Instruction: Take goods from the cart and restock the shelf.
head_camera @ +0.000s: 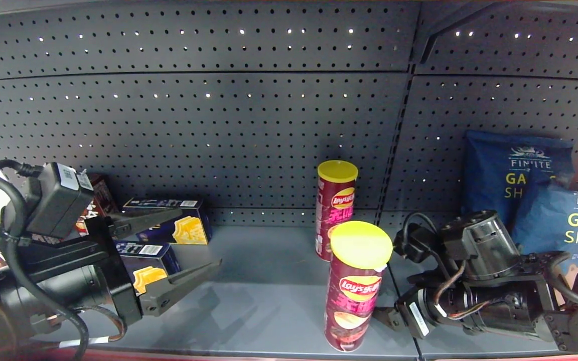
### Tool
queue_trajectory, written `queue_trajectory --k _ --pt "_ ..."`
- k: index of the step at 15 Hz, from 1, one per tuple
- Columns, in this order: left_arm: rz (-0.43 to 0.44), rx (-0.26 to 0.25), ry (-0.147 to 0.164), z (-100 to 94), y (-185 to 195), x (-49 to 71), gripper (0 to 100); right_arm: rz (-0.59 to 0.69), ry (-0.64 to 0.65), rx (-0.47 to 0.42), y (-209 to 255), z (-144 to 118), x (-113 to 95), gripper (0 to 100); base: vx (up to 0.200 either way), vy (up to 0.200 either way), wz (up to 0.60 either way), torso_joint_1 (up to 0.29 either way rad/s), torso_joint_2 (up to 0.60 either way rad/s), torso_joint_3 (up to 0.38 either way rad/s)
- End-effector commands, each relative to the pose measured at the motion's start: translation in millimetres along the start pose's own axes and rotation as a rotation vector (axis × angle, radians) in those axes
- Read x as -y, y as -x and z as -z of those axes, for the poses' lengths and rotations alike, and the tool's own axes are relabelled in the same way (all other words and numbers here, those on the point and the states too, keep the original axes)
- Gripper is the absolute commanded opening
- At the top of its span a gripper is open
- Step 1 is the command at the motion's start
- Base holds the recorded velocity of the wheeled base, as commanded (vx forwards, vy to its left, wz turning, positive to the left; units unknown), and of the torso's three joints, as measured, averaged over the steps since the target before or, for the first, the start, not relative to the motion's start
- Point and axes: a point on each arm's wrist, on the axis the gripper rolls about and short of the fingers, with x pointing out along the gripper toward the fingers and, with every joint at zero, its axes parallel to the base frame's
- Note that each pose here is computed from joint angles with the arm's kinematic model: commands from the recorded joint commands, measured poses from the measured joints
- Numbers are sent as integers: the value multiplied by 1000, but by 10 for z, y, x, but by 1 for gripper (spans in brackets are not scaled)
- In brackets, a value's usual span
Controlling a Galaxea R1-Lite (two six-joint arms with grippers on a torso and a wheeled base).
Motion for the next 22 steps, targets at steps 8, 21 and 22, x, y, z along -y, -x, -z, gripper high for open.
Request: queue_trajectory --k 8,21,22 --pt "5 -13 5 47 24 21 100 15 2 -5 -61 -29 -10 100 0 0 0 0 0 0" --pt "6 -21 9 76 36 31 100 14 3 -1 -26 -13 -10 100 0 0 0 0 0 0" --pt "6 -22 9 82 40 34 100 12 4 2 -28 -25 -15 100 0 0 0 0 0 0"
